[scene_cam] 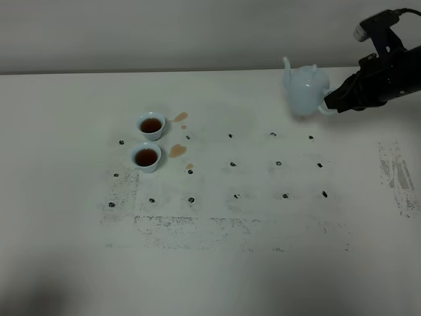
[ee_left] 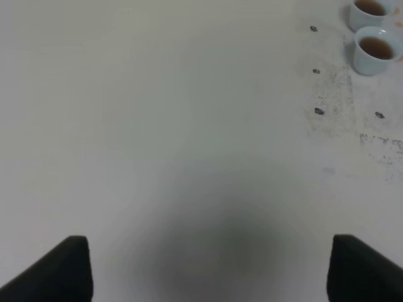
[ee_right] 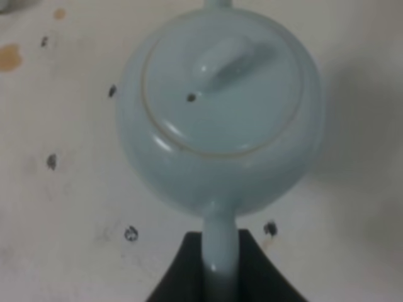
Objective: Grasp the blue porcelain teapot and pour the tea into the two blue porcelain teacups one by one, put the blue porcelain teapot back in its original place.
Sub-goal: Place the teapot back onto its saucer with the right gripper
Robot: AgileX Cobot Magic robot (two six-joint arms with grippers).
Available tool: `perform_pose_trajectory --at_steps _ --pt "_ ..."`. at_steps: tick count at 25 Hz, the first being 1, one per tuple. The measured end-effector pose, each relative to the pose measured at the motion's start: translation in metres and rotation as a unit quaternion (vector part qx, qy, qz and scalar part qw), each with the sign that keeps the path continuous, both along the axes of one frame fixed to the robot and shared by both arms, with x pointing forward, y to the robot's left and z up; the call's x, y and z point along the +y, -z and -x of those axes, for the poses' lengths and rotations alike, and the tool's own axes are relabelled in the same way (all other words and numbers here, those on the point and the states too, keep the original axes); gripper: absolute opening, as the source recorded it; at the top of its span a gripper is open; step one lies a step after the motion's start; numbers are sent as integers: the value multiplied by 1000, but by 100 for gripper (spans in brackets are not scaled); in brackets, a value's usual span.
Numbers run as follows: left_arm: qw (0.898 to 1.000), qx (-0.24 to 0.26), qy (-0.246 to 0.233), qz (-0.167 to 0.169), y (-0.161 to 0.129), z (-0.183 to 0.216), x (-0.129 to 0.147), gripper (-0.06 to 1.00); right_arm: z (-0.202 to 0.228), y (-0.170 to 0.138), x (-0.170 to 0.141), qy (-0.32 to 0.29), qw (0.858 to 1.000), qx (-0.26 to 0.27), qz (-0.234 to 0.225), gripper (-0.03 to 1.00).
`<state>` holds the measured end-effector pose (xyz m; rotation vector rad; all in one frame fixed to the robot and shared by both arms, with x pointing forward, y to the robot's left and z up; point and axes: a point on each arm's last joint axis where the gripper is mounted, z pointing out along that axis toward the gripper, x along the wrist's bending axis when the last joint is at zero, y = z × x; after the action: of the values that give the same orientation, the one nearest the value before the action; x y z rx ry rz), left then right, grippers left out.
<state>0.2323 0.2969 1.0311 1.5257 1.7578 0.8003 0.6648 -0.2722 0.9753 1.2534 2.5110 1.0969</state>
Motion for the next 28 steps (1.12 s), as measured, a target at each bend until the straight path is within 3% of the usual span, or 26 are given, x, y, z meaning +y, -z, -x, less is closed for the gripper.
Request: perform_pose_trajectory --at_steps 5,10,18,28 --pt "1000 0 0 0 0 0 0 72 9 23 -3 11 1000 -12 -12 5" --pt "1000 0 0 0 0 0 0 72 8 25 -5 18 1000 -26 -2 5" --pt "1000 0 0 0 0 0 0 72 22 48 -8 26 999 -4 23 5" --pt "1000 0 0 0 0 0 0 72 18 48 -12 48 998 -26 31 5"
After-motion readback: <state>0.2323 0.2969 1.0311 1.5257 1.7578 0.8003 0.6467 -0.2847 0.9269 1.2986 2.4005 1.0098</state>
